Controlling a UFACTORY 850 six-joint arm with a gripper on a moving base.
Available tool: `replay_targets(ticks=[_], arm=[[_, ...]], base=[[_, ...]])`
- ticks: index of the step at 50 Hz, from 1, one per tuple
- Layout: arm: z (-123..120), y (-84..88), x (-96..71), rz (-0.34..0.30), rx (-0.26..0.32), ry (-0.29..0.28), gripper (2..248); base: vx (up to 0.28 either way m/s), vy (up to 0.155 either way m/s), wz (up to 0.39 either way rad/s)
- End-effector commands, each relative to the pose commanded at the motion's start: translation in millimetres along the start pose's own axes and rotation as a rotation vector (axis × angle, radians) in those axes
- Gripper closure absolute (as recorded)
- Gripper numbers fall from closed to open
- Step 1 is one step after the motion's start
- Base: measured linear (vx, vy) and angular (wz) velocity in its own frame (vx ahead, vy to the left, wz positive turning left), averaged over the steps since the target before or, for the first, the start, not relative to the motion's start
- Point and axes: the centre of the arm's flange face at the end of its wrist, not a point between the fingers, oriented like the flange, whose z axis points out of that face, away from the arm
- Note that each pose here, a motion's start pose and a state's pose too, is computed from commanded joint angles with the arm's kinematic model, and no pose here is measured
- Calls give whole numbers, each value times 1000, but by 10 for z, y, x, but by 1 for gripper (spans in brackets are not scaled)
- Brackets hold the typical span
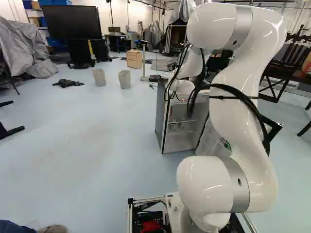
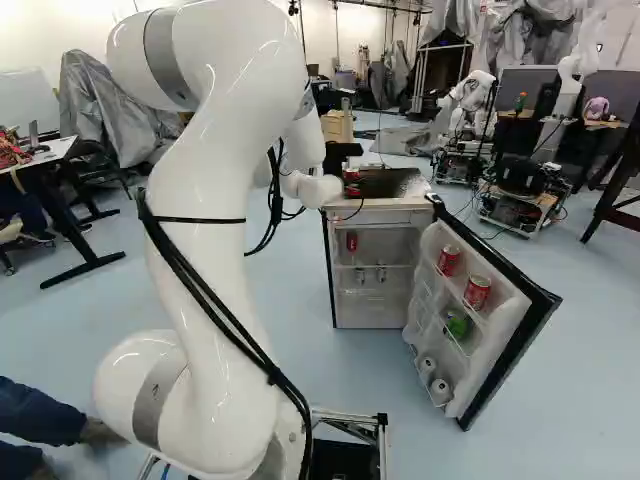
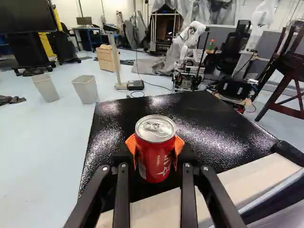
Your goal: Grab a drink from the fridge
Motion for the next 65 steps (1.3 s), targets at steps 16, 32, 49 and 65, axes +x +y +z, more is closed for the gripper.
replay_targets(ticks=[16, 32, 49, 65], arm=[[0, 0, 0, 0, 0, 0, 84], [-161, 36, -22, 0, -3, -11, 3], [-467, 183, 0, 5, -23, -17, 3], [-706, 438, 116, 38, -82, -7, 3]], base=[[0, 0, 0], [0, 0, 0], [0, 0, 0], [0, 0, 0]])
